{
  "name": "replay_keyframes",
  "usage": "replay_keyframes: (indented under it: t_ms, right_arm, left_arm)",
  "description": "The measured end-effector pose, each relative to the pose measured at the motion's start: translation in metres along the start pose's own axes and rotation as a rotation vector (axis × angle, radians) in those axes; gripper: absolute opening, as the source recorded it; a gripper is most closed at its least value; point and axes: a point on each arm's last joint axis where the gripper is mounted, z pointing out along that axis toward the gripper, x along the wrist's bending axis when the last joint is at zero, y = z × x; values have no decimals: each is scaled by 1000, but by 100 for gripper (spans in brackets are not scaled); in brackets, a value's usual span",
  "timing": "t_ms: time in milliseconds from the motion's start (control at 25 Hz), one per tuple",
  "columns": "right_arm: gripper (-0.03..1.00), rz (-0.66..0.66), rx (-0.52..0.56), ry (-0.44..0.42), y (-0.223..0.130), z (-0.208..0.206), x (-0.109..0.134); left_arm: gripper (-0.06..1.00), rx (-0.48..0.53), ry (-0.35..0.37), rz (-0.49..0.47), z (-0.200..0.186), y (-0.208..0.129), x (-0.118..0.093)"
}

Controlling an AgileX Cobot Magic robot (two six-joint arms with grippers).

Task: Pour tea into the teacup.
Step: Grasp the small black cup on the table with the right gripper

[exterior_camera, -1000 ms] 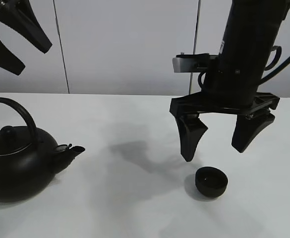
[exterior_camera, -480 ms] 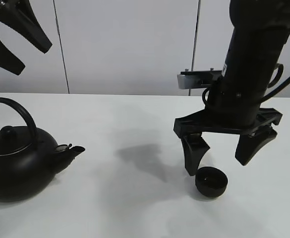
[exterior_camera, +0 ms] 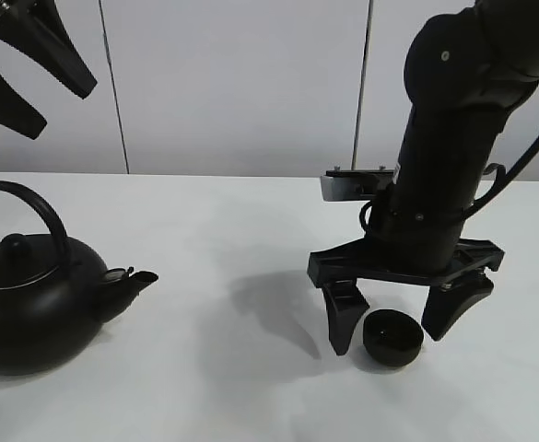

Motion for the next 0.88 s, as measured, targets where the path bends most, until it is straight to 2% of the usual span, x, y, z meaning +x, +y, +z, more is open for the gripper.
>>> replay_keyframes:
  t_ms: [360, 640, 880]
  right_arm:
    - [40, 3, 18, -1, 0, 7, 0]
    - [40, 10, 39, 9, 4, 1, 2]
    - [40, -1, -25, 56, 25, -28, 12]
  left_arm:
    - [47, -1, 0, 0, 0, 0, 0]
    - [47, -3, 1, 0, 0, 0, 0]
    - [47, -3, 1, 0, 0, 0, 0]
